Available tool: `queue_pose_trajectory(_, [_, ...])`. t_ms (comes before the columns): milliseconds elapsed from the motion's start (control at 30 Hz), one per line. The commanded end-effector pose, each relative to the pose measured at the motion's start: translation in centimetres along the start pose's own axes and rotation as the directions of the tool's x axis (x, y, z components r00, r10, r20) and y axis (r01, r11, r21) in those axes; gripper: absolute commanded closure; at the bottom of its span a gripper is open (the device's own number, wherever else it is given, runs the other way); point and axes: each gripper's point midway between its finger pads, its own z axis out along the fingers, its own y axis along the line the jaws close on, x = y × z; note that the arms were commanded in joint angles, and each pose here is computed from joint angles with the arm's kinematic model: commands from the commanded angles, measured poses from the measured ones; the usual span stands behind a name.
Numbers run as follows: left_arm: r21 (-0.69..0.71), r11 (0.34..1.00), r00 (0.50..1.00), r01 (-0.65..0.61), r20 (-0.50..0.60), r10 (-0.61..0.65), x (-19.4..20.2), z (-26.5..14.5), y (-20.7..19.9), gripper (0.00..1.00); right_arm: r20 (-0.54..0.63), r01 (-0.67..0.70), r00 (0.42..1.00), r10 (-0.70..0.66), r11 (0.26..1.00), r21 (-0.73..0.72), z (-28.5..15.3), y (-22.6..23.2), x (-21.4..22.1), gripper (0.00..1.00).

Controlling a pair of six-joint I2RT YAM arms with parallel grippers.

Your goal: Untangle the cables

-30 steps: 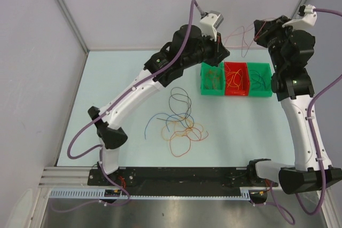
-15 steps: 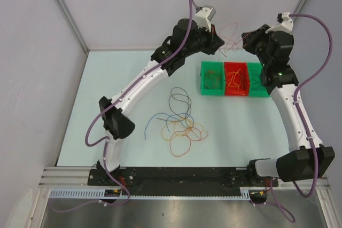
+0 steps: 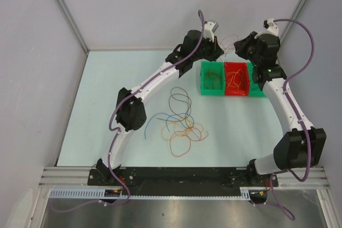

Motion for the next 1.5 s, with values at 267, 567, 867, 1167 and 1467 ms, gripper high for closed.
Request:
queue_pose_trajectory(267, [-0.032, 0.999, 0.999, 0.014, 0.042, -0.013, -0.6, 0.4, 2.5, 1.0, -0.033, 0.012, 0.999, -0.013, 0.999, -0.038, 2.1, 0.4, 2.1, 1.0])
queue_pose_trajectory(567, [0.007, 1.0, 0.991, -0.021, 0.13, 0.02, -6.7, -3.7, -0.2, 1.0, 0.038, 0.009, 0.999, -0.006, 0.998, -0.068, 1.2, 2.0, 0.1, 1.0])
queue_pose_trajectory(867, [0.044, 0.998, 0.985, -0.033, 0.168, 0.025, -9.1, -5.4, -2.0, 1.0, 0.074, 0.01, 0.997, -0.003, 0.996, -0.094, -0.1, 3.6, -1.1, 1.0])
queue_pose_trajectory(1167, [0.034, 0.999, 0.995, 0.006, 0.103, -0.01, -5.7, -3.6, -0.6, 1.0, 0.049, -0.006, 0.999, 0.01, 0.996, -0.087, 0.3, 3.5, -0.1, 1.0])
queue_pose_trajectory(1467, [-0.021, 1.0, 0.999, 0.016, 0.037, -0.015, -1.6, -1.4, 2.1, 1.0, -0.034, 0.007, 0.999, -0.009, 0.999, -0.046, 2.4, 2.1, 3.4, 1.0])
